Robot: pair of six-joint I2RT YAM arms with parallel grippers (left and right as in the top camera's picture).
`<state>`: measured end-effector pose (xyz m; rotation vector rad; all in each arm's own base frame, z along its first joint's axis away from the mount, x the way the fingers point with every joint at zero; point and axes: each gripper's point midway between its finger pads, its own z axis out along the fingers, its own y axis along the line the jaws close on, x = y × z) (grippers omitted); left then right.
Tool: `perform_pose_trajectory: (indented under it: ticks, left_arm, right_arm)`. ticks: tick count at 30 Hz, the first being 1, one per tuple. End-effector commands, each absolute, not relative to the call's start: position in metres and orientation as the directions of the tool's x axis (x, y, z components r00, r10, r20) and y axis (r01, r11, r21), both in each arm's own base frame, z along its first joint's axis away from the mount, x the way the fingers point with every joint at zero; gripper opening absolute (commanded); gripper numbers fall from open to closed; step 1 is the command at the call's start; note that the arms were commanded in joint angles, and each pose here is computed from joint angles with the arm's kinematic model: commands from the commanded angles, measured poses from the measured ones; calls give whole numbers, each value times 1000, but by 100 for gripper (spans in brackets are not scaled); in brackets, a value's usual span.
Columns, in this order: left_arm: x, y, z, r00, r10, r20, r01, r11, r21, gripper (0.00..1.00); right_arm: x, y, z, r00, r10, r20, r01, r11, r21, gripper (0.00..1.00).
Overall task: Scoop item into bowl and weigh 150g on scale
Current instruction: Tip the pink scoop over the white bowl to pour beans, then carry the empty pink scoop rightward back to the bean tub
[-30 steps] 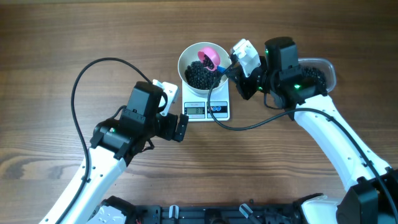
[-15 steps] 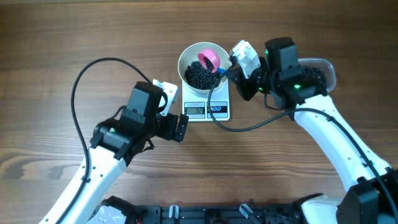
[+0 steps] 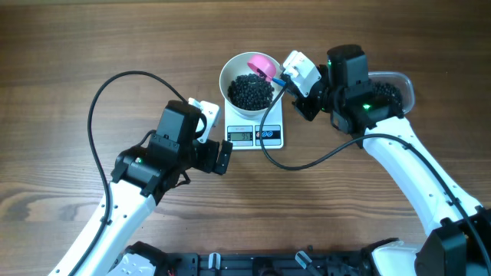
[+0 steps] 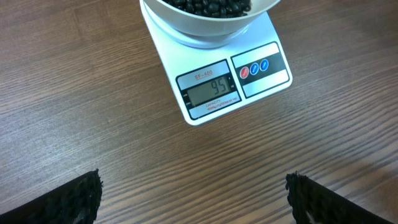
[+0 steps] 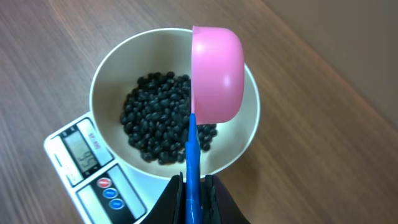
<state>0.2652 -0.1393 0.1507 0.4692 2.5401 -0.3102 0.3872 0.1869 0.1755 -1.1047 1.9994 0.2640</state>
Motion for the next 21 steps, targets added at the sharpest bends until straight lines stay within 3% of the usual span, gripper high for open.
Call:
perform_pose_trajectory:
  ticks: [1, 12, 18, 21]
  left_arm:
    - [265, -136, 146, -799, 276, -535, 389, 915, -109, 100]
    - [265, -136, 146, -799, 275, -535, 389, 915, -109, 100]
    - [265, -136, 146, -799, 276, -535, 389, 915, -109, 100]
    - [265, -136, 146, -799, 276, -535, 389, 915, -109, 100]
  right_arm:
    - [390, 186, 189, -222, -629, -745, -773, 580, -259, 4]
    - [396, 189, 198, -219, -588, -779, -755, 608, -246, 4]
    - [384, 207, 204, -269, -483, -833, -792, 603, -94, 4]
    - [384, 209, 206, -353, -402, -845, -763, 646, 11, 4]
